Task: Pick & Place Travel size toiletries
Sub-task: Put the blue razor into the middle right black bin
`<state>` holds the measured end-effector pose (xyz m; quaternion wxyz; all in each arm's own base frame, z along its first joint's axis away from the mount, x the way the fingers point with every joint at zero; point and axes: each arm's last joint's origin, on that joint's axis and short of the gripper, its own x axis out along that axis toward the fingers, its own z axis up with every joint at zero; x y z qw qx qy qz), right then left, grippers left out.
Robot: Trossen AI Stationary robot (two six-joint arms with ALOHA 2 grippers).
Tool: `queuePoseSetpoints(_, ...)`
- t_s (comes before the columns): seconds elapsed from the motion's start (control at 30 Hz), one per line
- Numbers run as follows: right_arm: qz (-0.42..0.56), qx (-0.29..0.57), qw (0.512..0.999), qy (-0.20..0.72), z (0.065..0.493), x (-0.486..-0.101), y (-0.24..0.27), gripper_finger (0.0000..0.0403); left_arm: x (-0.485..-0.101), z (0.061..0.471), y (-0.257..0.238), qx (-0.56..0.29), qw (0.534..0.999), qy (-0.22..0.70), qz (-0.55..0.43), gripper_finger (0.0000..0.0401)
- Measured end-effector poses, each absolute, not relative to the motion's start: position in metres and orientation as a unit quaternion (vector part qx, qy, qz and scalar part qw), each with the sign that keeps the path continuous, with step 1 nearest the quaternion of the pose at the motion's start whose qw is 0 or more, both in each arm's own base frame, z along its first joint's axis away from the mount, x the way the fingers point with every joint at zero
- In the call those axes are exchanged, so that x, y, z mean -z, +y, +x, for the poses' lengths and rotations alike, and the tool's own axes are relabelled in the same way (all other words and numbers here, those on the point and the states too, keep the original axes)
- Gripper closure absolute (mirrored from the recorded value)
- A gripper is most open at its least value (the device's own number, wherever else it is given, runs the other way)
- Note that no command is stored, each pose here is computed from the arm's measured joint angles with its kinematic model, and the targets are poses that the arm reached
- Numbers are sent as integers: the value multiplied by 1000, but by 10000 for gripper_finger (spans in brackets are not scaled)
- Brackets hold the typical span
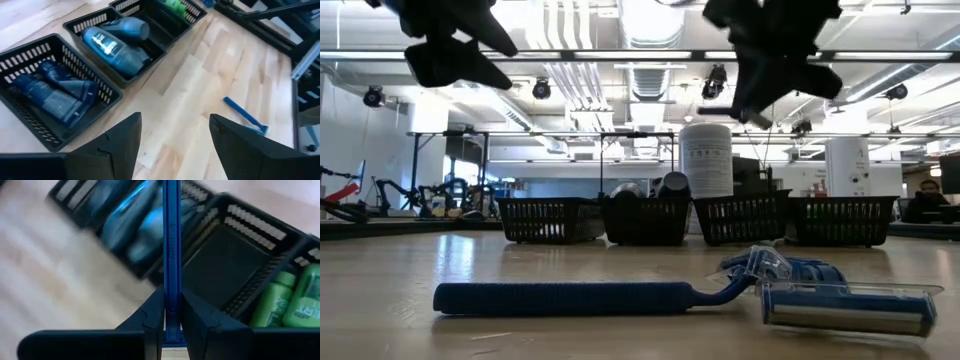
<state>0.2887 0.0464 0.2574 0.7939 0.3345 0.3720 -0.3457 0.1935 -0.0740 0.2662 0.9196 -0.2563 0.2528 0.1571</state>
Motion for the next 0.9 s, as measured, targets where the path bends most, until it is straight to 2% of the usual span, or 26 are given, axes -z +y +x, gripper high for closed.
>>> queuePoseSetpoints(0.1, 383, 399, 767, 326, 287, -244, 29, 364, -264, 194, -72, -162, 919, 253, -256, 162)
queuePoseSetpoints(0.23, 423, 414, 752, 290, 292, -223, 11, 371, -264, 194, -72, -162, 919, 254, -256, 162)
queuePoseSetpoints(0.5, 445, 454, 710, 303, 291, -188, -8, 358, -261, 193, -74, -130, 913, 279, -266, 162)
queuePoseSetpoints(0.7, 455, 448, 703, 313, 295, -184, -8, 361, -260, 193, -75, -125, 913, 283, -267, 162)
queuePoseSetpoints(0.77, 458, 452, 700, 311, 296, -184, -9, 351, -260, 193, -75, -121, 913, 285, -266, 162)
queuePoseSetpoints(0.9, 465, 446, 699, 311, 297, -186, -8, 302, -260, 193, -75, -123, 910, 285, -274, 162)
